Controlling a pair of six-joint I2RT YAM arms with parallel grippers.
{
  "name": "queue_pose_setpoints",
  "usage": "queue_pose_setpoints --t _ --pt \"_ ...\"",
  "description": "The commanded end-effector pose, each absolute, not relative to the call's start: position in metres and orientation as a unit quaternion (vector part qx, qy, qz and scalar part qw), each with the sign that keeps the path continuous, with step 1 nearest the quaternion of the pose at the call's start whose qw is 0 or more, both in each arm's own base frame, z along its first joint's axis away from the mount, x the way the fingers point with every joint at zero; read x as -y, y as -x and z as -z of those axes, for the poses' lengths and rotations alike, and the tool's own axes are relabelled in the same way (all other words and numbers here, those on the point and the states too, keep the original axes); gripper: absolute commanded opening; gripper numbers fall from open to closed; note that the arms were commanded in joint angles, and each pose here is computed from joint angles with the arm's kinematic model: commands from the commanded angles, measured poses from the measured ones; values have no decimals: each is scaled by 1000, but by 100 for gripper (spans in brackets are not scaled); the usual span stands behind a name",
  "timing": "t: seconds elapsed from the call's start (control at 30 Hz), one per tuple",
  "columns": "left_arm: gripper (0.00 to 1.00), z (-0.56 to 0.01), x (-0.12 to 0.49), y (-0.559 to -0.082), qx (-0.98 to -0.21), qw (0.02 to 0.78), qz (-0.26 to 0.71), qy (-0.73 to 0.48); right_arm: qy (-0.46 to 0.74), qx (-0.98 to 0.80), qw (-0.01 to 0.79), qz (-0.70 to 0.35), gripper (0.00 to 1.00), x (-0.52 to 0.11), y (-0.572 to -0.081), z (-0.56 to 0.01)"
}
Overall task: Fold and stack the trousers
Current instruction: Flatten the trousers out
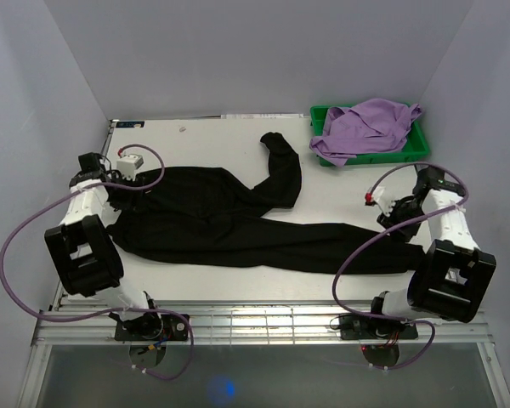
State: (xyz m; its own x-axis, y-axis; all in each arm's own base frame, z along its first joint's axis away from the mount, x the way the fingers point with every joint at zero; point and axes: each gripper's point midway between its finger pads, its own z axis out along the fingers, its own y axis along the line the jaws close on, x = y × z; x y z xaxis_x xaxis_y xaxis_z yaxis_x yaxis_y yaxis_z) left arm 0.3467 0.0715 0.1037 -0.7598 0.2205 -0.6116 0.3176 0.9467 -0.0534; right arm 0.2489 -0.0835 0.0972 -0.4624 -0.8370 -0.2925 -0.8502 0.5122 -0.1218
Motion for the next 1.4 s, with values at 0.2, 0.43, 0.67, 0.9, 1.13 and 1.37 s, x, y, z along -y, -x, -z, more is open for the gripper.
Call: queue_pose_setpoints --t 0.2,0.43,0.67,0.9,1.13,1.37 --pt "49 -50 -60 -367 -948 263 113 -136 502 -857 78 -88 30 35 -200 -30" --pt "52 -17 -90 -433 -961 261 85 -23 498 -865 54 -36 31 58 -217 2" --pt "76 -46 -93 -461 -954 283 97 -22 486 -871 70 -20 50 64 -247 -7" --pt "86 -98 -76 -403 -940 307 94 -118 488 -864 116 -45 55 45 -248 -44" --pt "81 -109 -67 -366 -934 310 89 -152 497 -858 118 -59 40 32 -240 -49" --pt "69 -64 -64 -315 -956 237 104 -137 491 -864 68 -93 36 26 -212 -12"
